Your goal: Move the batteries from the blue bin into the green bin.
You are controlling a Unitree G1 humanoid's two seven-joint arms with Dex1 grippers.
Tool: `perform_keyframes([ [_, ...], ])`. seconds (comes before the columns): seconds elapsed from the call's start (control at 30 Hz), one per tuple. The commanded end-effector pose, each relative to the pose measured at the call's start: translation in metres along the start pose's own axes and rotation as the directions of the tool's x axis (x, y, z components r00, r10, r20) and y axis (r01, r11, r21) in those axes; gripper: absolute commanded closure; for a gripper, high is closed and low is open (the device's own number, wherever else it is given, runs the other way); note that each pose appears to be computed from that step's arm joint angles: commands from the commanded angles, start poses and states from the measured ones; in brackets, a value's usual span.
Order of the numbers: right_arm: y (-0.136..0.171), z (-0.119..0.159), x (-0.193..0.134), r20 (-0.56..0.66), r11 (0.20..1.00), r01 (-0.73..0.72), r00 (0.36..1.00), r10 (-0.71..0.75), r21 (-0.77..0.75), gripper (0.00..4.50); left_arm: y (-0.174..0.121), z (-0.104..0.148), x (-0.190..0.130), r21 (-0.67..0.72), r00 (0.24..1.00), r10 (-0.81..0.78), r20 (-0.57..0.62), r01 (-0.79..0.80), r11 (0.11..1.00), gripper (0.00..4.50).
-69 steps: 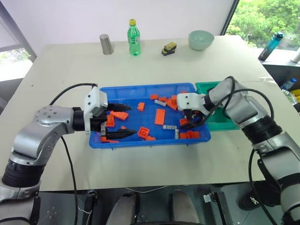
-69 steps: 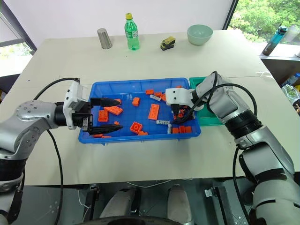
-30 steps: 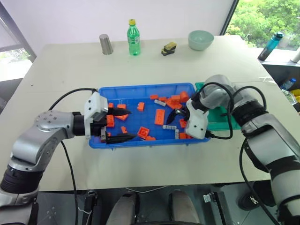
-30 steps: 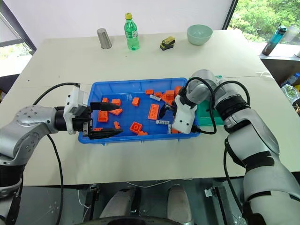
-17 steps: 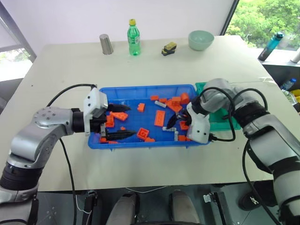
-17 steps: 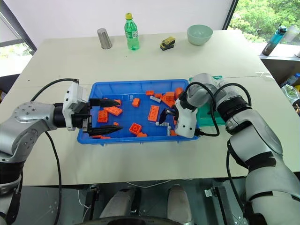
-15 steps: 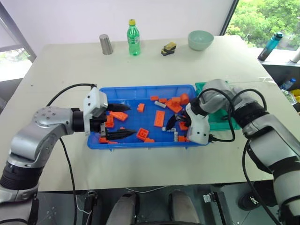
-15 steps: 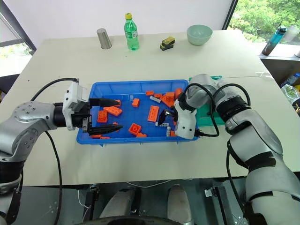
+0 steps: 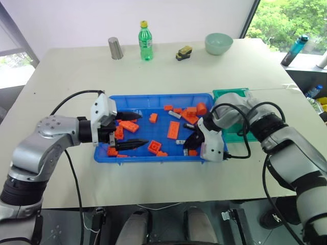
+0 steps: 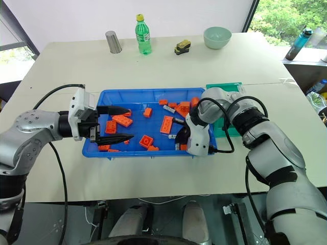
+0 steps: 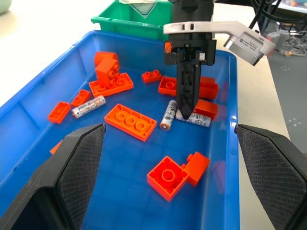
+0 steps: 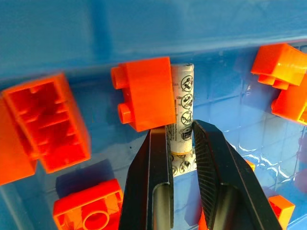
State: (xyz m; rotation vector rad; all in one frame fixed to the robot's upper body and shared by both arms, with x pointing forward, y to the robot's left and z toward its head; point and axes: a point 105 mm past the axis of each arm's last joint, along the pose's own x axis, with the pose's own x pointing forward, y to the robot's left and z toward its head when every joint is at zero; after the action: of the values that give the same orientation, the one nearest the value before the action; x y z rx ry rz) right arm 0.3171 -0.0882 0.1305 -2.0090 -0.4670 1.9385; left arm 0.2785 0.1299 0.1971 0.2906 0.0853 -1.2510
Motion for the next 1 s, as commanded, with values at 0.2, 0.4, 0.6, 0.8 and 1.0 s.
perform_keyframes([
  [0.2,-0.048,-0.005,-0.066,-0.027,0.883,0.304,0.948,-0.316,0.358,4.37,0.0,0.006,-0.005,0.028,1.0,0.005,0.018,-0.006,1.0,0.0],
  [0.4,-0.041,-0.011,-0.147,-0.213,0.538,0.494,0.839,-0.501,0.683,4.37,0.003,-0.001,-0.014,0.015,1.0,0.016,0.001,-0.016,1.0,0.0],
  [0.6,0.019,-0.022,-0.192,-0.566,0.138,0.686,0.683,-0.462,0.715,4.37,0.01,-0.001,-0.022,0.013,0.999,0.04,-0.002,-0.04,0.999,0.0],
  [0.8,0.078,-0.014,-0.194,-0.745,-0.088,0.76,0.596,-0.299,0.643,4.37,0.013,0.002,-0.02,0.015,1.0,0.03,0.005,-0.031,0.999,0.0],
  [1.0,0.1,-0.009,-0.177,-0.767,-0.171,0.752,0.596,-0.238,0.637,3.33,0.016,0.005,-0.016,0.022,1.0,0.018,0.011,-0.018,1.0,0.0],
])
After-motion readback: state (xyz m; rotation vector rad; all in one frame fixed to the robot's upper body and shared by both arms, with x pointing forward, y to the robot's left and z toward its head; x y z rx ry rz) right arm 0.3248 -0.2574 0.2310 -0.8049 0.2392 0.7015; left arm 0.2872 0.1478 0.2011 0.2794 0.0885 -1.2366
